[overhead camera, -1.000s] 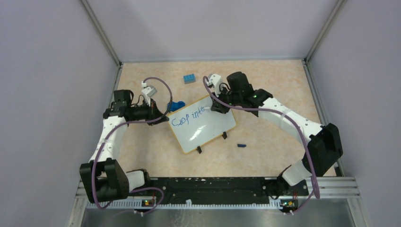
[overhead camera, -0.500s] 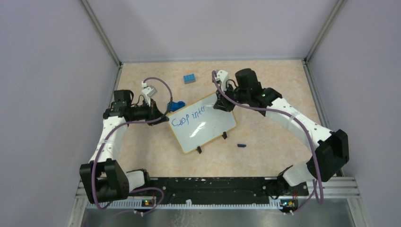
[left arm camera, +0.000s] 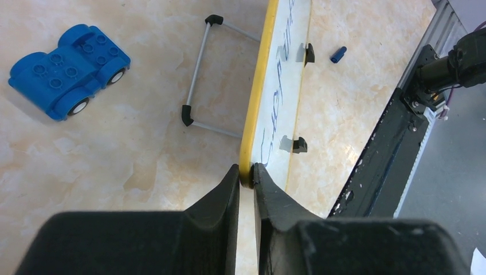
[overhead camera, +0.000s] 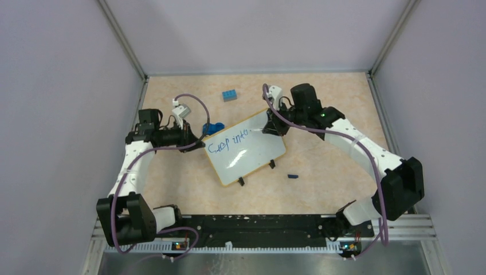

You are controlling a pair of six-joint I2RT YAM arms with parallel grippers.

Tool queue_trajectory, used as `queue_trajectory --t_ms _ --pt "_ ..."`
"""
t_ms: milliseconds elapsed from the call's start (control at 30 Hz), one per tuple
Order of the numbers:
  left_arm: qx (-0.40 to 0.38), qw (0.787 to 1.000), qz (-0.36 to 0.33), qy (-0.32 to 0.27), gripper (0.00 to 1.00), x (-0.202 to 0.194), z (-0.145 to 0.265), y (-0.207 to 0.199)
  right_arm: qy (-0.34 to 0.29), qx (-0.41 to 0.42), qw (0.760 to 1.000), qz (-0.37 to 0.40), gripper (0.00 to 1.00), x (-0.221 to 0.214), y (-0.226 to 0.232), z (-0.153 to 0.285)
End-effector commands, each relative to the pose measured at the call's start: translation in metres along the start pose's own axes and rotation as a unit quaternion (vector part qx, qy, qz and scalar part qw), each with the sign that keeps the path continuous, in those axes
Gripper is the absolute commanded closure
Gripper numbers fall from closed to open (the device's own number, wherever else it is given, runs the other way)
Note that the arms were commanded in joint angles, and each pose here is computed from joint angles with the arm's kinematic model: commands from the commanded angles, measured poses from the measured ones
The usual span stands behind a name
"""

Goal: Write a sentence on the whiteboard

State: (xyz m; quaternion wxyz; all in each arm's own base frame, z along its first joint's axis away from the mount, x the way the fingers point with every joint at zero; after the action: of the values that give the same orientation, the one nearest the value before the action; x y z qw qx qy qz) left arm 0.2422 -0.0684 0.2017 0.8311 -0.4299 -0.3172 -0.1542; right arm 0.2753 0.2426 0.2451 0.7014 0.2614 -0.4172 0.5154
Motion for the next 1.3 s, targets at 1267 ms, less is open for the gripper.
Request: queue_trajectory --t_ms 1267 --pt "0.006 1.000 0.005 0.018 1.00 -0.007 -0.005 0.002 0.014 -0.046 0.998 0.030 1.00 -0.007 -0.021 -0.019"
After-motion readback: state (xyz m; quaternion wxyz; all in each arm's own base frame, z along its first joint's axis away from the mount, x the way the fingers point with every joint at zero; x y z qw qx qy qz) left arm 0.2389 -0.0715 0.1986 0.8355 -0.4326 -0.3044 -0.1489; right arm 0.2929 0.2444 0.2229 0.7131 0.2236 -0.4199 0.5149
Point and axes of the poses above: each gripper's point midway between its finger pads, its own z axis back along the fingers, its own y axis along the line the jaws close on, x = y × z, the point moved 5 cm from there along z, back along the fingers, and after that the axes turned 14 degrees about z, right-handed, at the moved point
